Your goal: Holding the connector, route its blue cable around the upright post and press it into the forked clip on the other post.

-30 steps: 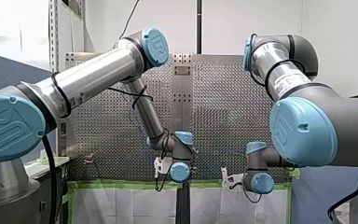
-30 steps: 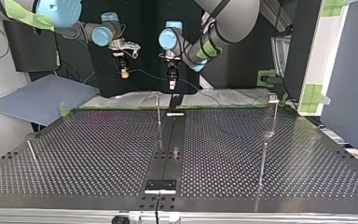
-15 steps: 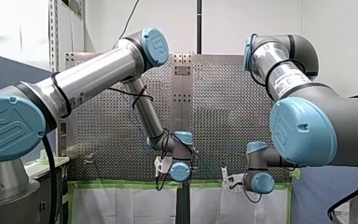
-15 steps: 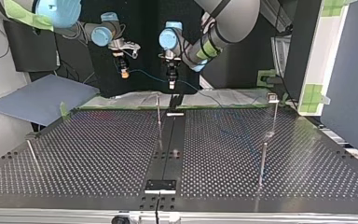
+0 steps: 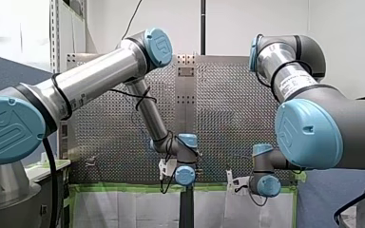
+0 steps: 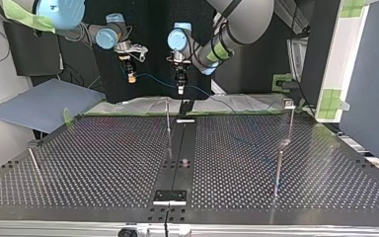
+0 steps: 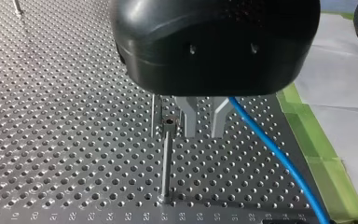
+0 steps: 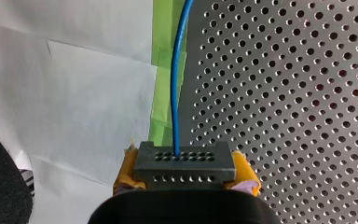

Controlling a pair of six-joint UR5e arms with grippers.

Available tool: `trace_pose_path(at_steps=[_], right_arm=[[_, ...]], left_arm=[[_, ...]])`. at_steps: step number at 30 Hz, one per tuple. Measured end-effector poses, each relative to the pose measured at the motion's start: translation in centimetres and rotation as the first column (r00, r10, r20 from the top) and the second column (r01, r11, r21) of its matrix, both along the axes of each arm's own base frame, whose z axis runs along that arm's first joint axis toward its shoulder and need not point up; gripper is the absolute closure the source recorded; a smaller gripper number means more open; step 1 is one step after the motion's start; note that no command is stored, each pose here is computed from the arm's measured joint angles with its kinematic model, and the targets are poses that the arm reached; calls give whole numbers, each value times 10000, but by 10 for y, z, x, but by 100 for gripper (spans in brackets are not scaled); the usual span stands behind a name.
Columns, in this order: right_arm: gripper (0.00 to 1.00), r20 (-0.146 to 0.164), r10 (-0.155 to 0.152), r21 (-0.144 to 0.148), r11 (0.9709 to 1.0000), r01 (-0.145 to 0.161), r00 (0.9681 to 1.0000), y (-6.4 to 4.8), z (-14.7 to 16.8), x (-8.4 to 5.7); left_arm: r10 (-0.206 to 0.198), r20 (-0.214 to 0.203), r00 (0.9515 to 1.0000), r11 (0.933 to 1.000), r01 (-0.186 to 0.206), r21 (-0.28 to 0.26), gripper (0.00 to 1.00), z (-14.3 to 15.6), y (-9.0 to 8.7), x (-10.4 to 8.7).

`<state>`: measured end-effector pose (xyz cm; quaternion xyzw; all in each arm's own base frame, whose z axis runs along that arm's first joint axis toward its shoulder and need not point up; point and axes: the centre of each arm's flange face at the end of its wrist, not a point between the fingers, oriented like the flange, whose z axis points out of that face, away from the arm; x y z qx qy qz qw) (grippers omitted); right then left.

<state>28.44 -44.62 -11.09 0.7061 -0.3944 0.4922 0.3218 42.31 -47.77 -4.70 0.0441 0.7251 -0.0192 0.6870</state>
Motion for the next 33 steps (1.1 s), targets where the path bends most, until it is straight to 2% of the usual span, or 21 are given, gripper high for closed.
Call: trace_pose_path(at_steps=[1,2,8,12,23,33], right_arm=[[100,1,5,0,10000,-5,10000,0,0,0],[100,3,8,-3,10000,-8,10000,0,0,0],[100,5,10,-4,10000,-10,10000,0,0,0],[100,7,20,4,10000,-20,10000,0,0,0],[100,-5,100,2,10000,-100,9999,2,0,3],[100,4,136,-50,9999,-136,9999,1,3,4]], left_arm=[[-1,4,10000,10000,1,-1,86,0,0,0],[2,6,10000,10000,-2,-1,91,0,0,0],[56,-12,10000,10000,-56,26,91,0,1,0],[119,-2,9999,9999,-119,23,100,0,1,0],[285,68,9996,9996,-285,10,100,1,1,-1],[179,80,9998,9998,-180,60,100,1,-4,-7]])
